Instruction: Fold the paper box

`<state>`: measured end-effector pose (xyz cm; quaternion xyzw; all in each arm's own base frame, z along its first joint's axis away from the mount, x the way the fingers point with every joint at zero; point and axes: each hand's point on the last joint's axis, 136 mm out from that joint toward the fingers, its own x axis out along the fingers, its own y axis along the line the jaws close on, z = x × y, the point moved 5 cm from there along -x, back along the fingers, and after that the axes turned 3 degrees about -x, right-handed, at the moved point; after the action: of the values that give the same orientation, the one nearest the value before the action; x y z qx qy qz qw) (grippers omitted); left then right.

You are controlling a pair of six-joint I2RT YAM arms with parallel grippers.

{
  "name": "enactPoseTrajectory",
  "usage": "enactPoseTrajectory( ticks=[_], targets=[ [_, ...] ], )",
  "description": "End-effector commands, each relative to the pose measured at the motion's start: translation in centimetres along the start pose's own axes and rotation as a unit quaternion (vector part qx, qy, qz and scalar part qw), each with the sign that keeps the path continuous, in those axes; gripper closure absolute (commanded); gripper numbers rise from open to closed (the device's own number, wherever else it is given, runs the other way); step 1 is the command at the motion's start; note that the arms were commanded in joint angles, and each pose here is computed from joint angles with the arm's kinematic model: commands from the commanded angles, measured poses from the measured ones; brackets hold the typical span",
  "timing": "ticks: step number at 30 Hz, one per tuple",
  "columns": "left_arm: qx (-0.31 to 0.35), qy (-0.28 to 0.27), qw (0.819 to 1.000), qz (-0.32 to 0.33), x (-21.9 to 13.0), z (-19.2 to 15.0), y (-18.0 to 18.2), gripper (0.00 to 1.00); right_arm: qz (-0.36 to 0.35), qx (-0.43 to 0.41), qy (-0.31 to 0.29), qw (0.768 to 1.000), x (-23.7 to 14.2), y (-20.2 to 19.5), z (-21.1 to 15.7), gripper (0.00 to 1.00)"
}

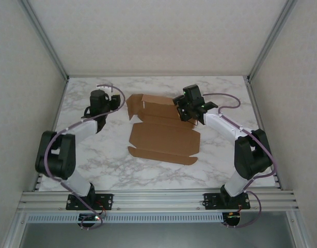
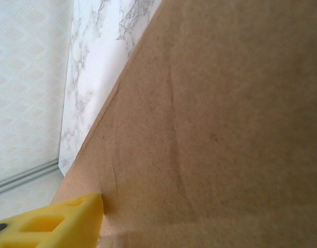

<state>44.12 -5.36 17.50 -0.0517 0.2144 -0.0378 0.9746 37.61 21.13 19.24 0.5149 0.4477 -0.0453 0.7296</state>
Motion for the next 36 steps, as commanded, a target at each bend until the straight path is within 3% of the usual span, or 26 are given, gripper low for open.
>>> enactPoseTrajectory(
  ticks=[1,8,15,22,36],
  targets=[
    [0.012,0.030,0.998,-0.048,1.6,-0.6,-1.2,0.52,-0.011,-0.008,0.006,1.000,0.5,-0.6,0.0,0.40],
    [0.080,0.082,0.979,-0.170,2.1,-2.8,-5.1,0.53,-0.014,-0.016,0.014,1.000,0.5,-0.5,-0.1,0.40],
    [0.138,0.089,0.955,-0.246,0.0,-4.3,-8.1,0.54,-0.019,-0.022,0.024,0.999,0.9,-0.3,-0.1,0.40],
    [0.169,0.081,0.943,-0.274,-1.5,-5.2,-9.5,0.53,-0.021,-0.022,0.036,0.999,1.5,-0.4,-0.2,0.40],
    [0.222,0.057,0.938,-0.259,0.8,-4.5,-12.0,0.52,-0.006,-0.030,0.067,0.997,1.9,0.3,-0.9,0.40]
  ],
)
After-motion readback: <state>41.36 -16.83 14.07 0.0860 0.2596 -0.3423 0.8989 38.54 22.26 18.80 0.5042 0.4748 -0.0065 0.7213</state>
